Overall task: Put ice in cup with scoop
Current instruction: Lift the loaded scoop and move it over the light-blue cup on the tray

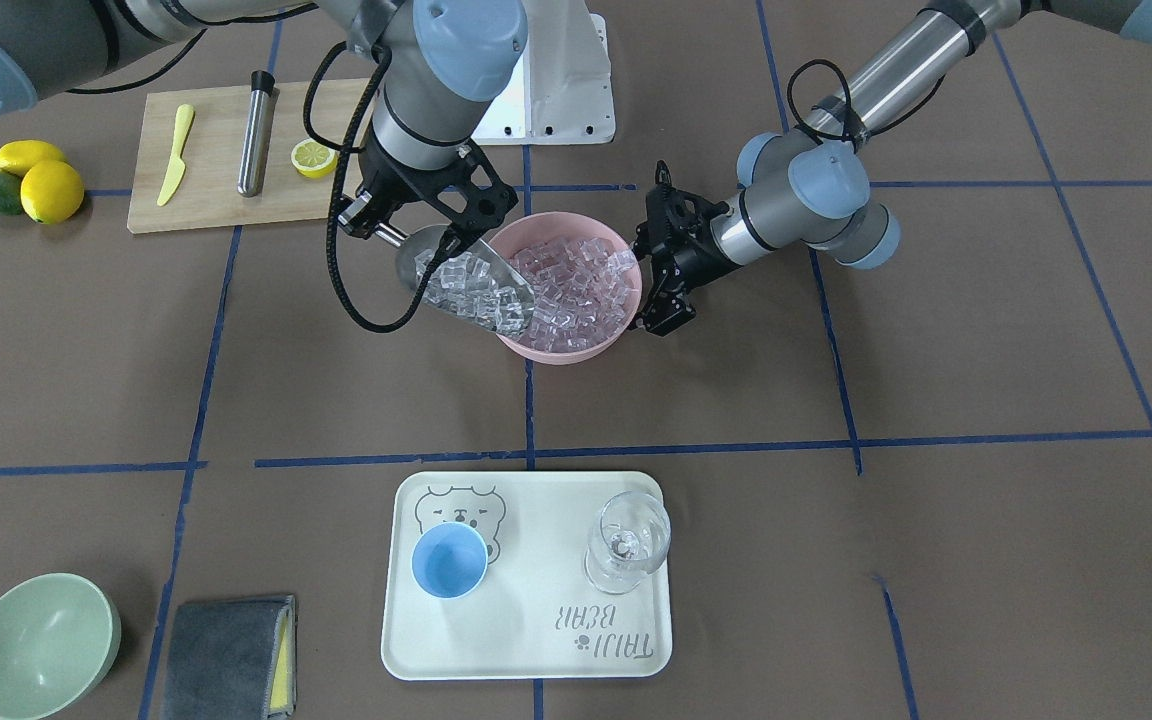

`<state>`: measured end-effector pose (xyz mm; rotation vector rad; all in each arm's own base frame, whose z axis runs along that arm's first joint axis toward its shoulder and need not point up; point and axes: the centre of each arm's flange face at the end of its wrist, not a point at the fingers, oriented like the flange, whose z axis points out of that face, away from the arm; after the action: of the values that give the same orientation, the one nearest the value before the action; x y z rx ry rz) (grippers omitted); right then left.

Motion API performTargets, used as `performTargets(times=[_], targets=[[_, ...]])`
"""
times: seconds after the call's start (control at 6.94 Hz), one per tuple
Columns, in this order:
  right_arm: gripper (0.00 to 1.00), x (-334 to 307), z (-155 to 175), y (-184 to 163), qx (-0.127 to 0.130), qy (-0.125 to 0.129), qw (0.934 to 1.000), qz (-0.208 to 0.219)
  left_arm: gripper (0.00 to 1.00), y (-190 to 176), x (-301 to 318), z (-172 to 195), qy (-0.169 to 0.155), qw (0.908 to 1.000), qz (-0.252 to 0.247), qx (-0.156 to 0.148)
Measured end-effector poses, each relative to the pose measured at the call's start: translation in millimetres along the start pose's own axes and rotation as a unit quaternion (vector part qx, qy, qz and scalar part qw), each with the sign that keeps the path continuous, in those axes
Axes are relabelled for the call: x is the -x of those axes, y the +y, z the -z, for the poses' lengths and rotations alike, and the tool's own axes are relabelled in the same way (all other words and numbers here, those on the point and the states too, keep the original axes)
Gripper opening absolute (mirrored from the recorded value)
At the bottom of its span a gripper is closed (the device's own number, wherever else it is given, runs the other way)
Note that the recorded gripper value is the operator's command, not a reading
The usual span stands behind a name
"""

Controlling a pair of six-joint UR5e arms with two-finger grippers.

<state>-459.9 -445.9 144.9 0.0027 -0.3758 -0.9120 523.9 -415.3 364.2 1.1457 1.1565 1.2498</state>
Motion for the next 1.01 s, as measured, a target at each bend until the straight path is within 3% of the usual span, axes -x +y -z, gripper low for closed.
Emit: performTargets(times=[0.29, 0.72, 1.01], targets=[[0.0, -35.7, 4.6, -4.5, 0.016, -0.011, 0.9997, -0.017, 1.0, 1.5, 1.2, 2.0, -0.001, 1.0, 0.0, 0.001], [0.0, -113.6, 29.6, -54.3, 0.054, -0.022, 0.9981, -0.019, 1.0, 1.9, 1.3, 2.2, -0.001, 1.0, 0.001, 0.0], [0.0, -155.8, 15.8, -80.1, 0.08, -0.021, 0.9965, -0.017, 1.0, 1.8, 0.7, 1.8, -0.001, 1.0, 0.001, 0.0]])
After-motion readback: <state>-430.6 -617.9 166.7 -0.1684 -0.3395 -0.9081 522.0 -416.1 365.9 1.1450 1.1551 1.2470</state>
